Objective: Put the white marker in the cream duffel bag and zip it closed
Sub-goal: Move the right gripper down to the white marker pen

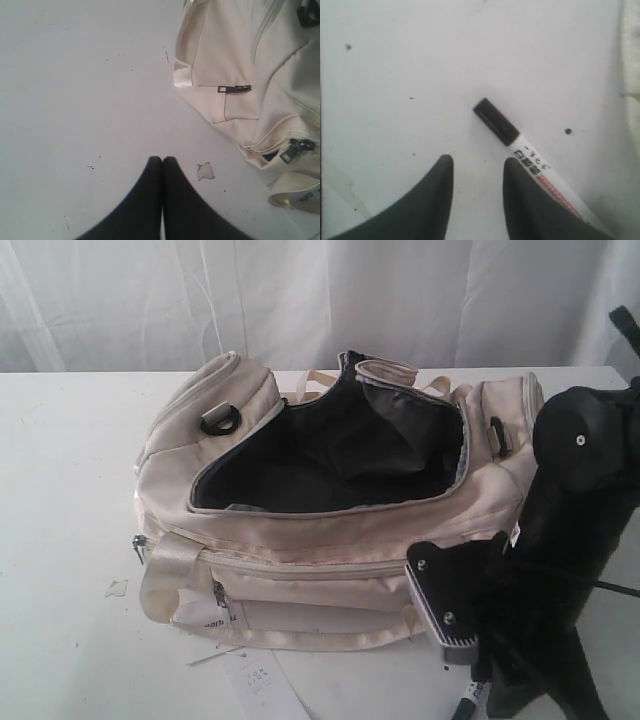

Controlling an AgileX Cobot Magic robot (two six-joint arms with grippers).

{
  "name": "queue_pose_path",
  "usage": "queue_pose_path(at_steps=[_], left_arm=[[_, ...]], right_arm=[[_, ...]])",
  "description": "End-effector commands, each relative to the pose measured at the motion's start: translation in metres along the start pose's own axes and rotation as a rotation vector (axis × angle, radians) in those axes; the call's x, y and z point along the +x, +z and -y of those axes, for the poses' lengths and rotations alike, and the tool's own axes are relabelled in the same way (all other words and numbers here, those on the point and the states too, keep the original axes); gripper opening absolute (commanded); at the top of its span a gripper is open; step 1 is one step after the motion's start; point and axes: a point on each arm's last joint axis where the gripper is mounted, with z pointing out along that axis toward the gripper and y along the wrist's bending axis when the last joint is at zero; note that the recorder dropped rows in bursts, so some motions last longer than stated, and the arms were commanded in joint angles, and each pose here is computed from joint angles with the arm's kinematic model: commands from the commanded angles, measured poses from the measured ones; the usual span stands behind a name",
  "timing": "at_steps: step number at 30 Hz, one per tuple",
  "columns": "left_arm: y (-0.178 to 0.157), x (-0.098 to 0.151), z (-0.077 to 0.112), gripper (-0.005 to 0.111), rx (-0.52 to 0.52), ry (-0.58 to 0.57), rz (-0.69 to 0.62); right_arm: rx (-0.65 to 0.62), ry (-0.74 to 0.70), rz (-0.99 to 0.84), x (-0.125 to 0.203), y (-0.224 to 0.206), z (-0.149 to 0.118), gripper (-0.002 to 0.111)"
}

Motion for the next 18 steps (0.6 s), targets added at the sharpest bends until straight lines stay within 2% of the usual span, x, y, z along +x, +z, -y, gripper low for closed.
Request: queue_pose_path(at_steps=[1,5,10,18], left_arm=[[0.001,0.002,0.005,0.0,0.035,0.001,-0.003],[0.001,0.002,0.005,0.0,0.033,0.001,-0.002],[0.001,0.002,0.005,0.0,0.033,0.001,-0.002],[0.001,0.002,0.005,0.0,0.033,0.001,-0.002]], right_arm=[[0.013,-0.075,-0.005,0.003,0.009,-0.003,0.036],[0.088,-0.052,0.011,0.004,0.021,0.004,0.04],[0.11,-0.044,0.011,0.005,0.027,0.007,0.04],[0.058,-0.042,-0.019,0.009,0.042,0.012,0.04]])
